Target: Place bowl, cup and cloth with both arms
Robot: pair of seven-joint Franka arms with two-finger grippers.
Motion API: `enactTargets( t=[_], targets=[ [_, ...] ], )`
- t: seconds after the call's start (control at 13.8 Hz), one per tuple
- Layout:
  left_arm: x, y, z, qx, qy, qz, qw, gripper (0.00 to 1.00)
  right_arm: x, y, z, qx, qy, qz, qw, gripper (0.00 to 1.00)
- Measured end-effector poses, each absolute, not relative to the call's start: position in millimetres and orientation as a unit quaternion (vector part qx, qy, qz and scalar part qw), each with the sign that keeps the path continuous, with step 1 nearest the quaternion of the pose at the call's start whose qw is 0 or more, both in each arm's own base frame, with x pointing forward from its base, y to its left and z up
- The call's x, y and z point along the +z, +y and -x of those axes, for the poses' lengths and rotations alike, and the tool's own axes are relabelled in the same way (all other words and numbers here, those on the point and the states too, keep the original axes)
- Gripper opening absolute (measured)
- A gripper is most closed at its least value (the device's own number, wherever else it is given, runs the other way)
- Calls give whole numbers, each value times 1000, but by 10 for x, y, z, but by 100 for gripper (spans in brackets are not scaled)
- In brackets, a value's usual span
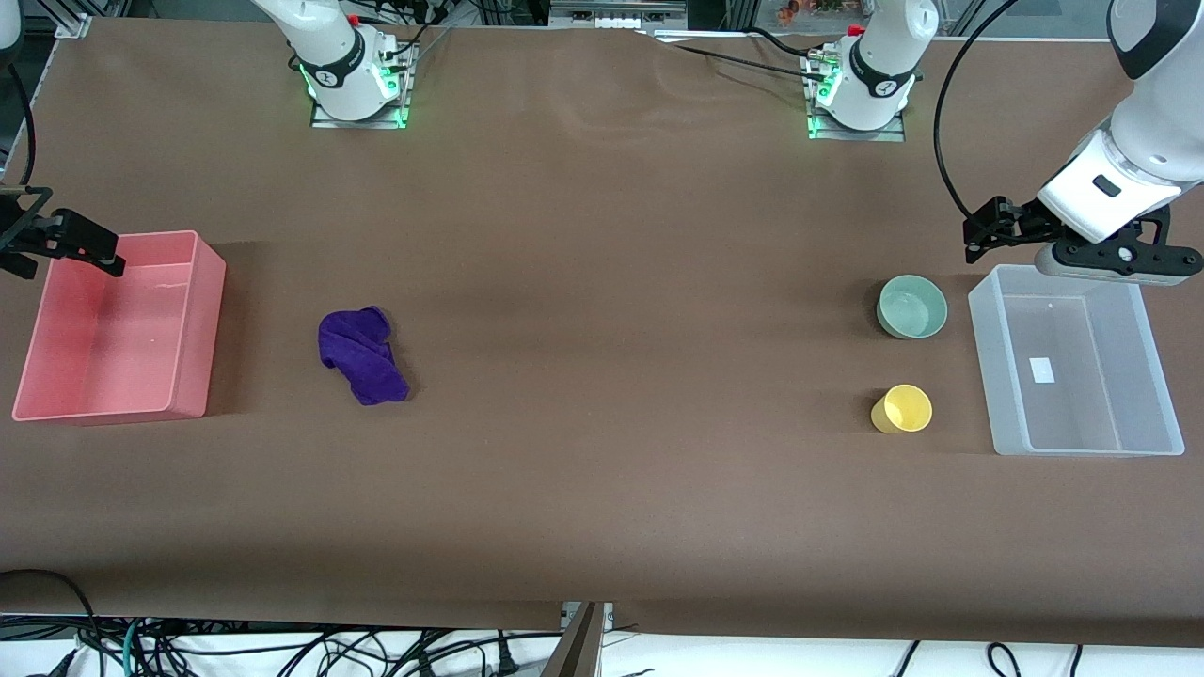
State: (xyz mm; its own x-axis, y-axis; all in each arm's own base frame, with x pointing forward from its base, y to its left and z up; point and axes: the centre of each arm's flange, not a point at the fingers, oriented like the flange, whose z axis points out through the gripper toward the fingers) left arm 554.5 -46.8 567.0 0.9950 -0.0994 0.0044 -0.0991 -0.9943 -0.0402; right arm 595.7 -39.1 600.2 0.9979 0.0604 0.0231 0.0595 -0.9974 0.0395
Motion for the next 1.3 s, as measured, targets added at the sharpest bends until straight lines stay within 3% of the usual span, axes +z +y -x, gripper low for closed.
enactTargets(
  t=[1.3],
  targets=[
    [5669,-468,-5544,-3,50,999,20,100,6002,-265,-5964,12,41,-999,19,100]
  ],
)
